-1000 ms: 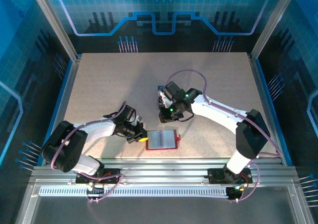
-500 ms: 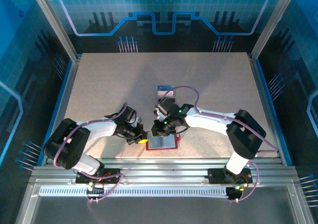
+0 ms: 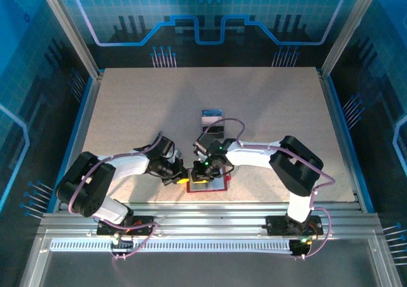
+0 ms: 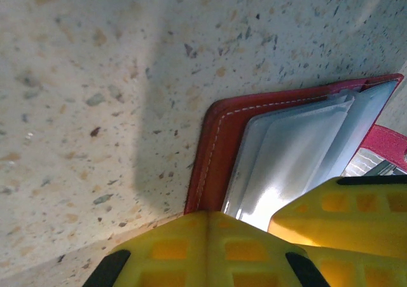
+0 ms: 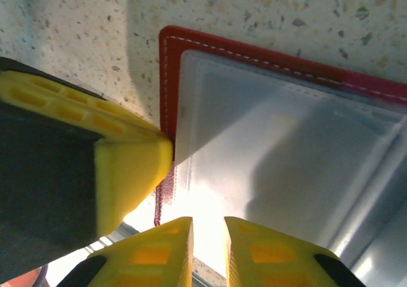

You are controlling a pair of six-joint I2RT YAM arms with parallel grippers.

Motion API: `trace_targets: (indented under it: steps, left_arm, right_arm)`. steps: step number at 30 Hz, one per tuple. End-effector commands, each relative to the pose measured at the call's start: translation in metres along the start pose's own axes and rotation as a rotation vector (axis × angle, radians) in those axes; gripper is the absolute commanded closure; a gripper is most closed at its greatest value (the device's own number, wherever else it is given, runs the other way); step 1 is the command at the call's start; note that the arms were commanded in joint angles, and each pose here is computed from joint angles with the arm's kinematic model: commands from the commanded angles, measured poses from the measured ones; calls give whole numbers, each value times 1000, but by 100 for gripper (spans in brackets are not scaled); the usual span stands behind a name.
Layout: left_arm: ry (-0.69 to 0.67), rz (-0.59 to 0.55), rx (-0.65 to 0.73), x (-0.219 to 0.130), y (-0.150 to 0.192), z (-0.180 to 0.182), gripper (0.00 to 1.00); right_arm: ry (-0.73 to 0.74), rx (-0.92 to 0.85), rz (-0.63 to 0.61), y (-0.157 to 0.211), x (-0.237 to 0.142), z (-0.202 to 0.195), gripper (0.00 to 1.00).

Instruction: Take the credit cards out of the card holder

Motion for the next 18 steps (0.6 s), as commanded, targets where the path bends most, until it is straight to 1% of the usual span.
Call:
trace_targets:
  steps: [1, 11, 18]
  left_arm:
    - [-52, 31, -32, 5, 8, 15, 100]
    - [-59, 32, -26, 5, 8, 16, 100]
    - [-62, 31, -19, 3, 6, 12, 100]
  right_arm:
    - [26, 7, 8, 2, 3, -1, 80]
    - [110, 17, 15, 8, -2, -17, 77]
    - [111, 25, 4, 11, -8, -19, 76]
Point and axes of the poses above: each hand's point on the last joint's axis, 136 mm out from that joint toward the fingers, its own x axis out along the fingers, its own z axis along the line the jaws close on, y = z × x, the point moved 1 cm from there along -x, back along the fingers, and after that the axes turned 6 degrees about -x, right-handed, at the moved point
